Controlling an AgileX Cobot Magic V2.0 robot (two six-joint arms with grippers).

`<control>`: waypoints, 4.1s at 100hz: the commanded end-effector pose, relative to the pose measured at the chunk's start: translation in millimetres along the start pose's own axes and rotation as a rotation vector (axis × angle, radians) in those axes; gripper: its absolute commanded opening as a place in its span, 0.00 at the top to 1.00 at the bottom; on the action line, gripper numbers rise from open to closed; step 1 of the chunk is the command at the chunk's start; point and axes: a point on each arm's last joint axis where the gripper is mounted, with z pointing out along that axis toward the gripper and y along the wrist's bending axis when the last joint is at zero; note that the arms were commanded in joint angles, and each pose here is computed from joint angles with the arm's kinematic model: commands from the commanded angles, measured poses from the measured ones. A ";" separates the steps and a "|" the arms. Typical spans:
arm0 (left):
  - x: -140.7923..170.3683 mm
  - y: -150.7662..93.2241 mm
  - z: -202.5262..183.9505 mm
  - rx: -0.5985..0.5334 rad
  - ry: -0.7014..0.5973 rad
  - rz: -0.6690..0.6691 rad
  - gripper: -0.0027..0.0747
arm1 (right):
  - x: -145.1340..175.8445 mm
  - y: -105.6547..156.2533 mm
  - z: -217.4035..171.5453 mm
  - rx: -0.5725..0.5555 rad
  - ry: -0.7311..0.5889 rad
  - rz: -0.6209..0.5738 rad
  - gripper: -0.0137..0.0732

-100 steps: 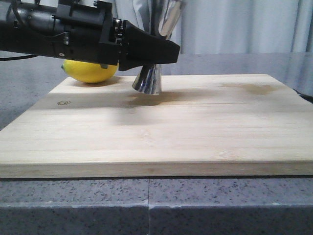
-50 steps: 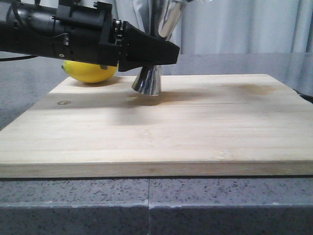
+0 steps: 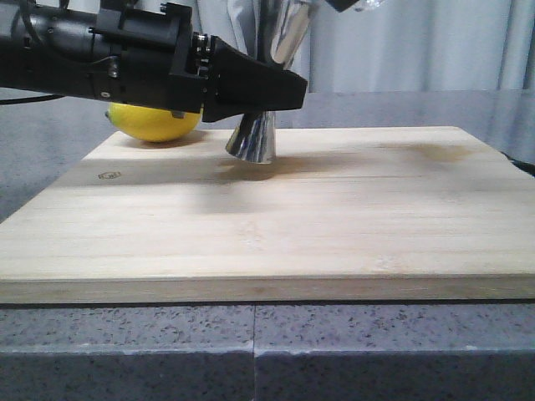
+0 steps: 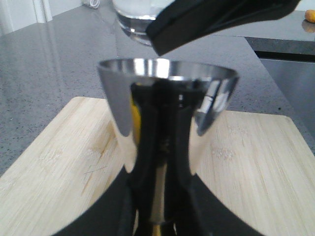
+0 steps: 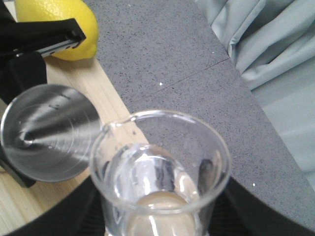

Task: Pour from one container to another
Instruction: 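Tilt the beaker with the right gripper, pouring liquid into the jigger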

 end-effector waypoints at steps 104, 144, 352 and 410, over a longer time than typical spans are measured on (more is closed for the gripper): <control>-35.5 -6.5 -1.8 0.035 -0.163 0.033 0.99 | -17.7 -10.0 -15.5 0.079 -0.081 -0.269 0.53; -35.5 -6.5 -1.8 0.035 -0.163 0.033 0.99 | -18.6 -11.0 -15.6 0.093 -0.088 -0.304 0.53; -35.5 -6.5 -1.8 0.035 -0.163 0.033 0.99 | -21.9 -6.2 -3.1 0.124 -0.079 -0.509 0.53; -35.5 -6.5 -1.8 0.035 -0.163 0.033 0.99 | -21.9 -7.9 -3.3 0.145 -0.071 -0.559 0.53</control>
